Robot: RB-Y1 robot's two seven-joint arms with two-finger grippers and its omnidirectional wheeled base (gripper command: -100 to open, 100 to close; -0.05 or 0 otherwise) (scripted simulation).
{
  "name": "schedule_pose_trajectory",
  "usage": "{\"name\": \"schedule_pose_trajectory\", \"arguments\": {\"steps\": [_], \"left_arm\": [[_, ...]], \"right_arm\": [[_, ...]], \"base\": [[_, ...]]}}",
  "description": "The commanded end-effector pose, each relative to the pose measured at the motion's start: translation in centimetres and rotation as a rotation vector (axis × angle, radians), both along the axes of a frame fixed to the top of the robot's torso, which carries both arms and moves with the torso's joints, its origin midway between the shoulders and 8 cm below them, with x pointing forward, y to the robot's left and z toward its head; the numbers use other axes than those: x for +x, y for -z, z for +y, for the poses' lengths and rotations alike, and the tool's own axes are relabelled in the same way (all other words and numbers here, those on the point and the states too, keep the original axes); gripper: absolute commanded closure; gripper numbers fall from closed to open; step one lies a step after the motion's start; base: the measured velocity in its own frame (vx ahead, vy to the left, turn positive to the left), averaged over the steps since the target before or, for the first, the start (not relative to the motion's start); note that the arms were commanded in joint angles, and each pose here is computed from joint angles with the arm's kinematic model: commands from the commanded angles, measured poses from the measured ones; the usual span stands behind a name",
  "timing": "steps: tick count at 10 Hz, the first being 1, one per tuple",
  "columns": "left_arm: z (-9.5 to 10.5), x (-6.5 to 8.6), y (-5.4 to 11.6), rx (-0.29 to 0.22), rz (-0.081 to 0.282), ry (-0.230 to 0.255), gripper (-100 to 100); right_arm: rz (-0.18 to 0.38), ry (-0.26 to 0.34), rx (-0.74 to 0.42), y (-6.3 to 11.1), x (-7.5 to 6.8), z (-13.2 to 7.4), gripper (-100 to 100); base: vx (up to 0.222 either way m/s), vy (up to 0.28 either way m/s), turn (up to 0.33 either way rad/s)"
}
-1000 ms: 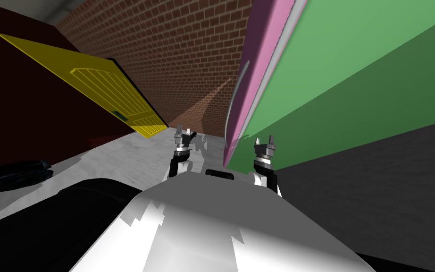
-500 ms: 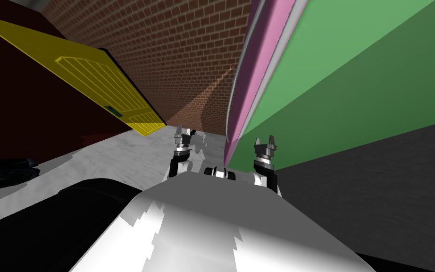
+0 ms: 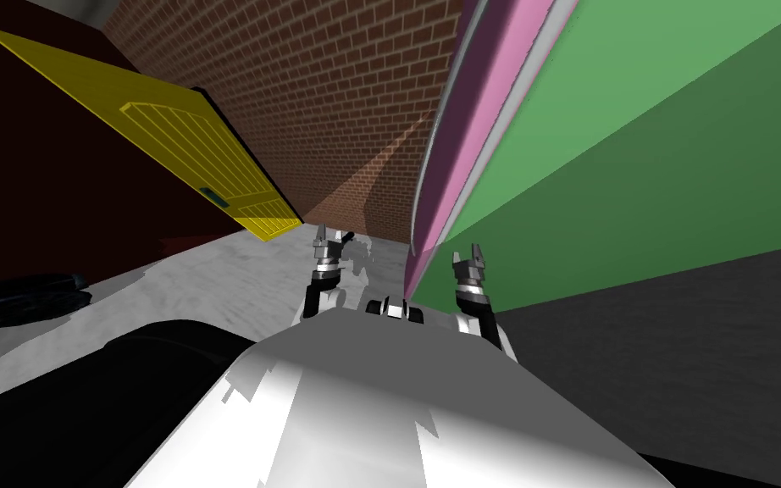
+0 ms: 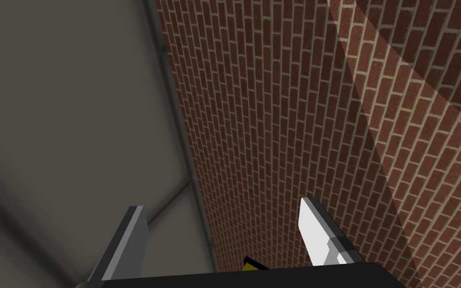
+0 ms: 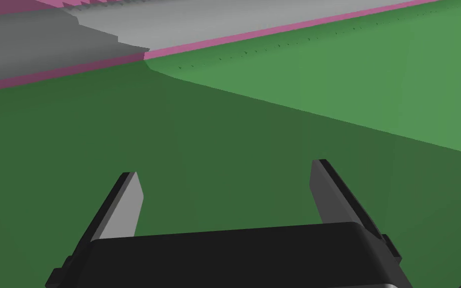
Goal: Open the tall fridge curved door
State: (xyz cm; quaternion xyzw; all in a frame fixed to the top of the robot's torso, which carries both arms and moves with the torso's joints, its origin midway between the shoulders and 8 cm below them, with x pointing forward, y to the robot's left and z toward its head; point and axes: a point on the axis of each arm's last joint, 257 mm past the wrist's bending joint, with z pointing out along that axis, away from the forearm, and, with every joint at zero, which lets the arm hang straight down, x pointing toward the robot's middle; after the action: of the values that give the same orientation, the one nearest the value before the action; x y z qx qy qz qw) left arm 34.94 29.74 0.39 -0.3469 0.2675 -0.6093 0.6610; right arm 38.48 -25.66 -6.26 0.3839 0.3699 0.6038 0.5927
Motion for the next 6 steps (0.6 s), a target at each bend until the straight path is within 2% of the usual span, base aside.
{"name": "schedule_pose_trajectory", "arguments": {"steps": [1,2,3,4,5,6], "left_arm": [[0.0,0.0,0.0,0.000,0.000,0.000,0],[0.0,0.0,0.0,0.000,0.000,0.000,0],[0.0,0.0,0.0,0.000,0.000,0.000,0],[0.0,0.0,0.0,0.000,0.000,0.000,0],[0.0,0.0,0.0,0.000,0.000,0.000,0],[0.0,0.0,0.0,0.000,0.000,0.000,0]], "right_arm": [[0.056,0.000,-0.094,1.7,0.5,0.5,-100],[0.057,0.003,-0.111,1.8,0.5,0.6,-100],[0.093,0.005,-0.157,2.9,0.7,0.7,-100],[0.094,0.008,-0.177,2.9,0.7,0.9,-100],[0.132,0.013,-0.218,4.2,0.8,0.9,-100],[0.133,0.017,-0.246,4.2,0.9,1.0,-100]], "base": [[0.022,0.027,0.071],[0.012,0.019,0.027],[0.019,0.033,0.078],[0.016,0.021,0.028],[0.018,0.021,0.083],[0.015,0.018,0.050]]}}
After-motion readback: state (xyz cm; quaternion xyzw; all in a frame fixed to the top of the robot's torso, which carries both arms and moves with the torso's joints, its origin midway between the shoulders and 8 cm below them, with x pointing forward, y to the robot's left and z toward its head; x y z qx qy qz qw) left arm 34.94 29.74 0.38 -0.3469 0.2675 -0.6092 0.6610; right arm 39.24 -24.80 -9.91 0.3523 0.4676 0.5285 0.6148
